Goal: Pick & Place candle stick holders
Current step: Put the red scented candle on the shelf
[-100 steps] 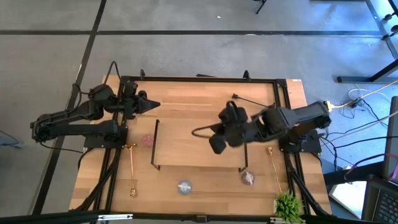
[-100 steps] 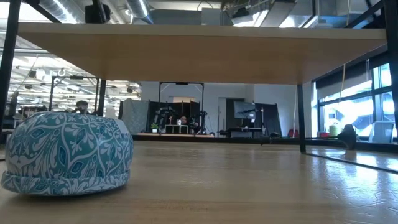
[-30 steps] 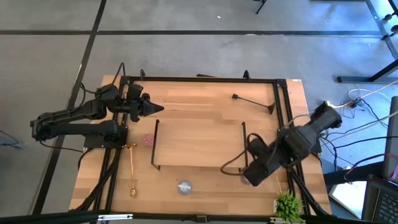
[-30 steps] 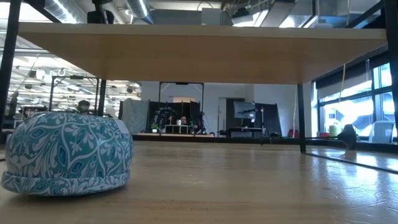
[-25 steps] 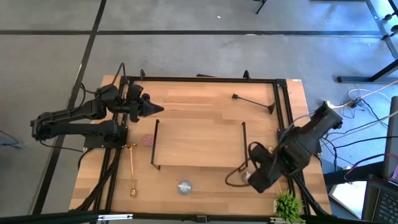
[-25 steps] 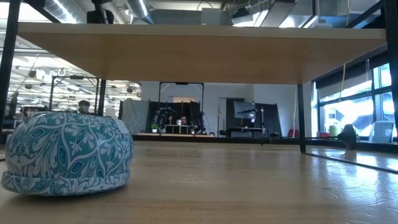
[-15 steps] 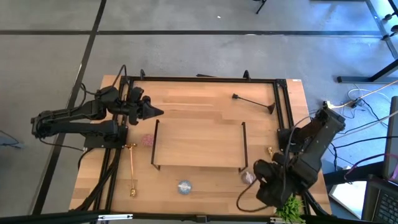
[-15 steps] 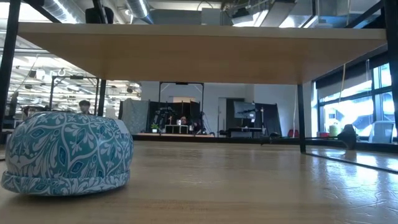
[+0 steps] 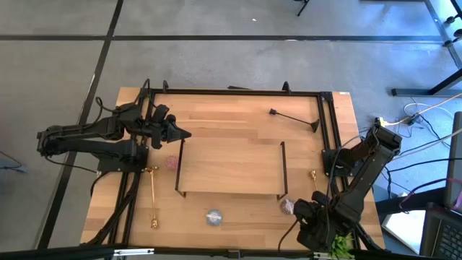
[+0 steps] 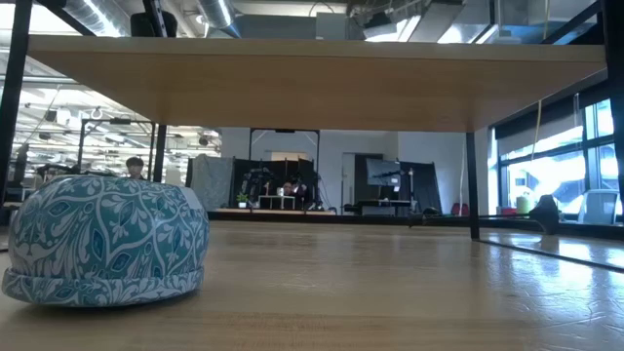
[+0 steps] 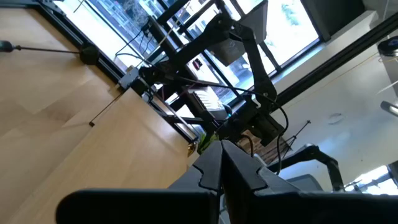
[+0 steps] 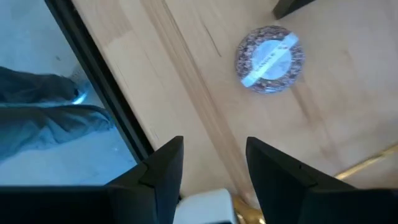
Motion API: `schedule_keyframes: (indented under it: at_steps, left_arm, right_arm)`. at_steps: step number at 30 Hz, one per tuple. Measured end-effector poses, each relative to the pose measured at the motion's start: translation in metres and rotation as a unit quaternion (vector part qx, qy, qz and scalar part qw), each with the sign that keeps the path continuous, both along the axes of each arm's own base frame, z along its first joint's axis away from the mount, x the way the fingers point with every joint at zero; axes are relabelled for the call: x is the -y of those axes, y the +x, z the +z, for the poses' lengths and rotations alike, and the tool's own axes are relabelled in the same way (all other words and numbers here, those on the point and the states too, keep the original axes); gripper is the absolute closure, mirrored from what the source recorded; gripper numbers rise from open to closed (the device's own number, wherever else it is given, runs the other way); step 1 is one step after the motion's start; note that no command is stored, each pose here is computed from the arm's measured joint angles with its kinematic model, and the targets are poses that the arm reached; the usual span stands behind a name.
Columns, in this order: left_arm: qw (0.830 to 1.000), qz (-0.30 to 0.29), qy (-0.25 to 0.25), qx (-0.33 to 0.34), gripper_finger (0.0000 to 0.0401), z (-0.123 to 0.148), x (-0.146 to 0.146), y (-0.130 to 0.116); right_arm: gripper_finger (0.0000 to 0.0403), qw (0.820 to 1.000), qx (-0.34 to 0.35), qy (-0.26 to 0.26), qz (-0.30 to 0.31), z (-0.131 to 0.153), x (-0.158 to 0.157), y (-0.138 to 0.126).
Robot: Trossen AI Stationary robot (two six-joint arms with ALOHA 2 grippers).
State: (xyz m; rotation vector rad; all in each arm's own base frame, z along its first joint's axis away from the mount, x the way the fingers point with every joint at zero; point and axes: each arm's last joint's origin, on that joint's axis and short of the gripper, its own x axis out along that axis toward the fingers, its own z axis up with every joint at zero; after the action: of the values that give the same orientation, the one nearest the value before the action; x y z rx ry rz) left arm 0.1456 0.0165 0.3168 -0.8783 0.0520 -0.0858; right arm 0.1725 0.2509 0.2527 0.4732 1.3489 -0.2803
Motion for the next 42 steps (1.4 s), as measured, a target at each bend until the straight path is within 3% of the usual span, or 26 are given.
schedule_keyframes:
  at_steps: [5, 11, 17, 27, 42]
  left_arm:
    - [1.000, -0.003, -0.001, -0.008, 0.0398, -0.002, 0.000, 0.003]
    - [1.000, -0.003, -0.001, -0.010, 0.0398, -0.003, 0.000, 0.004]
    - [1.000, -0.007, -0.002, -0.010, 0.0398, -0.003, 0.001, 0.004]
    - [1.000, -0.027, -0.003, -0.010, 0.0398, -0.003, 0.010, 0.005]
    - [1.000, -0.026, -0.005, -0.011, 0.0398, -0.003, 0.023, 0.006]
  right_arm:
    - [0.0184, 1.000, -0.004, -0.009, -0.013, -0.010, 0.003, 0.000]
    - [0.0126, 0.998, 0.039, -0.047, -0.016, -0.011, 0.006, 0.002]
    - [0.0094, 0.996, 0.037, -0.075, -0.026, -0.028, 0.005, 0.008]
    - [0.0089, 0.996, 0.016, -0.078, -0.050, -0.068, -0.003, 0.017]
    - [0.0089, 0.990, 0.002, -0.113, -0.081, -0.085, 0.005, 0.032]
